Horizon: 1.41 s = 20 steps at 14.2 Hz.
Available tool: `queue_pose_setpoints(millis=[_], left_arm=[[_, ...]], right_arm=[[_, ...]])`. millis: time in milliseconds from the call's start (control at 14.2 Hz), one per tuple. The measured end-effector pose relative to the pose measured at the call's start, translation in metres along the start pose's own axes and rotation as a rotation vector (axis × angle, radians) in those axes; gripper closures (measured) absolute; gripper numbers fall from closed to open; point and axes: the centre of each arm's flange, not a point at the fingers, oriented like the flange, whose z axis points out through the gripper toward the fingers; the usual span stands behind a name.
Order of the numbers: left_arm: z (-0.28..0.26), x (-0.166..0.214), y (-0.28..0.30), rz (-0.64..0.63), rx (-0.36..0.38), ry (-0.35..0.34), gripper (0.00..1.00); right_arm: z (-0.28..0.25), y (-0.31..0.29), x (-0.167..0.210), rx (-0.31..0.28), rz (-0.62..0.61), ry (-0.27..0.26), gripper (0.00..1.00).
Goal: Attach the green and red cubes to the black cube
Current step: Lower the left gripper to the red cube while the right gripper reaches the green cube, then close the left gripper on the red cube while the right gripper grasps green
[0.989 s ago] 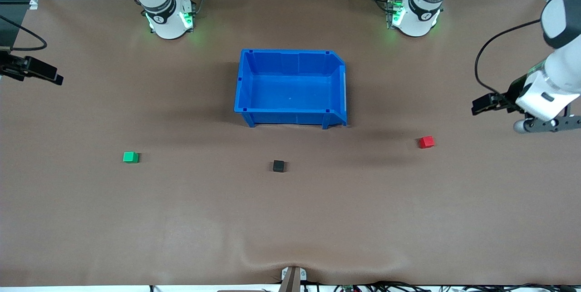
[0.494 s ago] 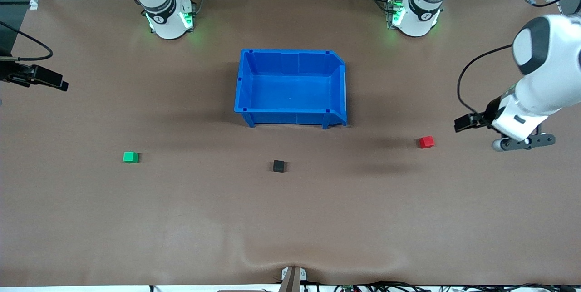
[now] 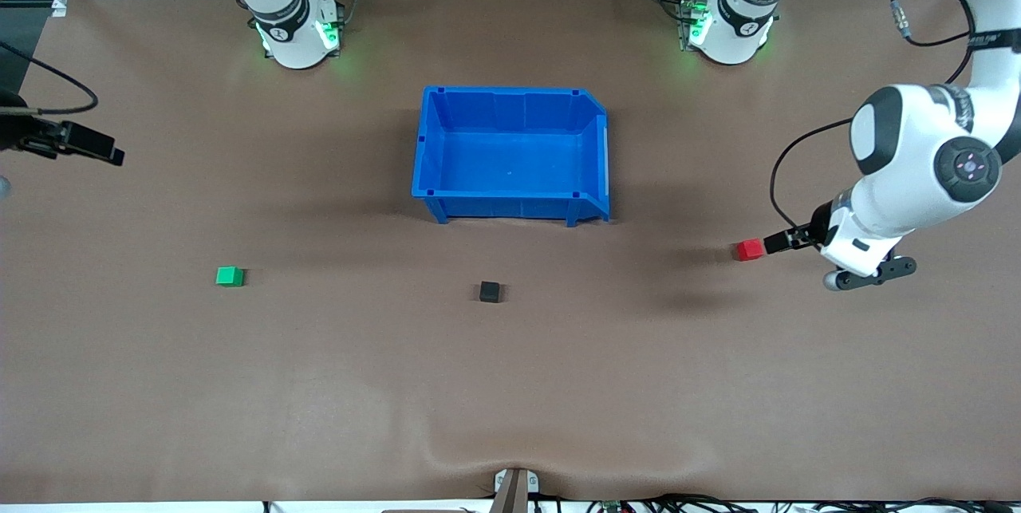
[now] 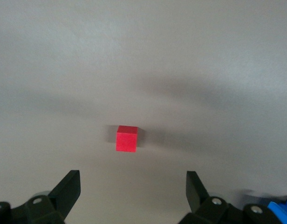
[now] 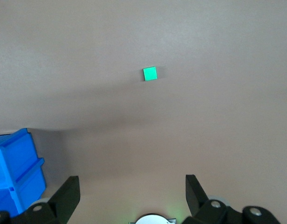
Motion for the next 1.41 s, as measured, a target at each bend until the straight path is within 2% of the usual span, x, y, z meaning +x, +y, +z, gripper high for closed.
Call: queue_pose_setpoints(millis=[141, 353, 565, 848, 989, 1059, 1201, 1413], left_arm=[[0.024, 0.003, 0.001, -0.013, 0.009, -0.017, 0.00], [0.063, 0.011, -0.001, 0.022, 0.071, -0.007, 0.00], [0.100, 0.015, 0.000, -0.023, 0.073, -0.020, 0.00], [0.133, 0.010, 0.013, -0.049, 0.079, -0.049, 0.09], [0.140, 0.008, 0.013, -0.041, 0.089, -0.058, 0.10], [0.144, 0.007, 0.011, -0.034, 0.100, -0.060, 0.13], [0.150, 0.006, 0.008, -0.032, 0.109, -0.068, 0.14], [0.154, 0.004, 0.006, -0.032, 0.112, -0.078, 0.16]], right_arm=[[0.020, -0.007, 0.016, -0.004, -0.009, -0.022, 0.00], [0.059, -0.020, 0.041, -0.012, -0.027, -0.064, 0.00], [0.093, -0.029, 0.061, -0.019, -0.038, -0.093, 0.00], [0.147, -0.049, 0.091, -0.016, -0.061, -0.112, 0.00], [0.175, -0.052, 0.107, -0.019, -0.061, -0.107, 0.00], [0.185, -0.047, 0.114, -0.019, -0.053, -0.094, 0.00], [0.197, -0.035, 0.125, -0.017, -0.033, -0.068, 0.00], [0.234, -0.001, 0.138, -0.013, 0.016, -0.093, 0.00]])
